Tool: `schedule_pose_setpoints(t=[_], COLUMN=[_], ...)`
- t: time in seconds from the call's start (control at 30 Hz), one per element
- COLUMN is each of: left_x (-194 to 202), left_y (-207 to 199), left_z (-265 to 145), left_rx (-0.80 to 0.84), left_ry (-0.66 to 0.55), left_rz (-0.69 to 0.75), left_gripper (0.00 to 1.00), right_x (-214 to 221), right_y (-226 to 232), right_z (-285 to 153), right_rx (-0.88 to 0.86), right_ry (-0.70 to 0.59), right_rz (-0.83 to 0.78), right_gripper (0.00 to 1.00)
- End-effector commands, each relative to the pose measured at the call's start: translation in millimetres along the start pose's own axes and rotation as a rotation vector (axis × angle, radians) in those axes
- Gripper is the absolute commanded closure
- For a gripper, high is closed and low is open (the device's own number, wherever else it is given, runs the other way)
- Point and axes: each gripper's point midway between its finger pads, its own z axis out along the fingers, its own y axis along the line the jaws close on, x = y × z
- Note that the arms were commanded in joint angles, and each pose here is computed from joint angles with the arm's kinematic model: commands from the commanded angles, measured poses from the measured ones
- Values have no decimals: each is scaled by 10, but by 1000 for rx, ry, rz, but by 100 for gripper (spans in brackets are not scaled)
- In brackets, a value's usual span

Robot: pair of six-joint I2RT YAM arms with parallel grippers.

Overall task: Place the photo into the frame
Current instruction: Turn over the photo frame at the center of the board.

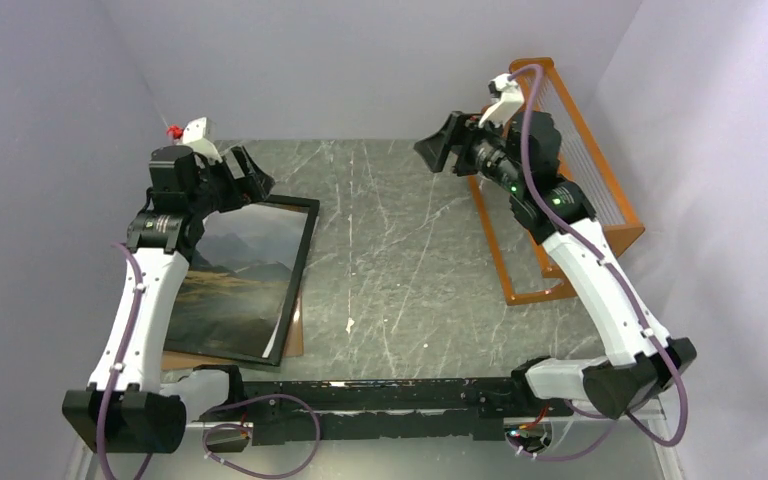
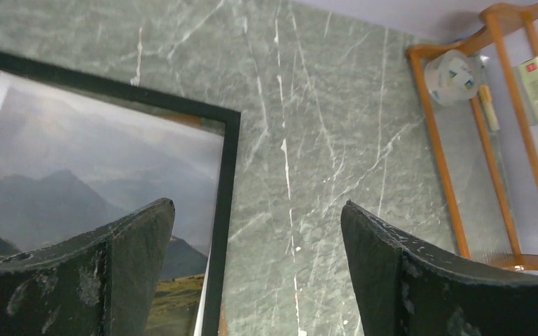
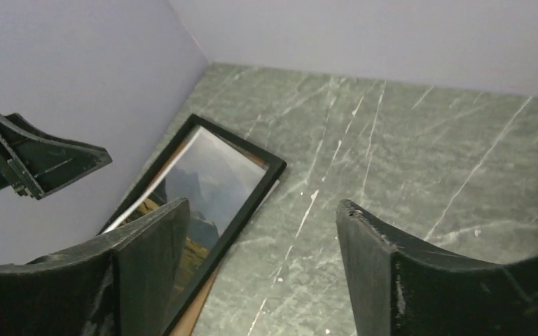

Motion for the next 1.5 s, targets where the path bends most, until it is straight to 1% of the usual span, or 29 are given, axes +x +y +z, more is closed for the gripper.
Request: schedule_pose_setpoints(t=[0.0,0.07,0.17,0.3,0.47,0.63,0.73,0.83,0.93,0.97,1.07,1.2,1.23,1.3,1.4,1.43,1.47], left_x=[209,435,806,1254,1755,2156,2312,2443,2542,2583,2679,2761,2754,2717,2577,2525,2467], left_y=[117,205,320,396,395,561,623,626,669,682,698,711,707,687,600,561,508], left_z=[193,305,431,545,650,701,744,811,877,895,954,964,963,961,941,931,914], left_rx=[-34,-58,-93,-123,-162,-280,-323,-334,-372,-382,-404,-431,-433,-434,-418,-410,-396], left_ry=[75,159,296,425,573,702,752,798,833,848,891,938,940,935,923,922,922], left_rz=[-72,-105,-150,-160,-102,-16,11,26,38,39,39,30,30,25,22,19,14], left_gripper=[6,6,6,6,6,15,21,27,32,34,45,57,62,74,90,95,97], right_x=[81,180,354,613,988,1376,1545,1672,1756,1778,1829,1867,1873,1865,1843,1841,1829], right_y=[6,-21,-82,-180,-333,-440,-481,-520,-561,-566,-590,-623,-631,-638,-637,-636,-628], right_z=[110,174,250,332,406,438,453,462,463,461,453,427,417,398,366,359,357], right_rx=[9,10,22,44,88,110,118,128,141,145,155,172,177,185,192,194,193], right_ry=[10,32,70,126,210,290,326,352,365,369,375,379,379,375,369,369,367], right_rz=[3,22,48,77,130,201,232,253,265,269,282,287,287,288,290,295,297], right_gripper=[16,12,11,14,19,24,29,32,34,35,36,37,37,37,37,37,37])
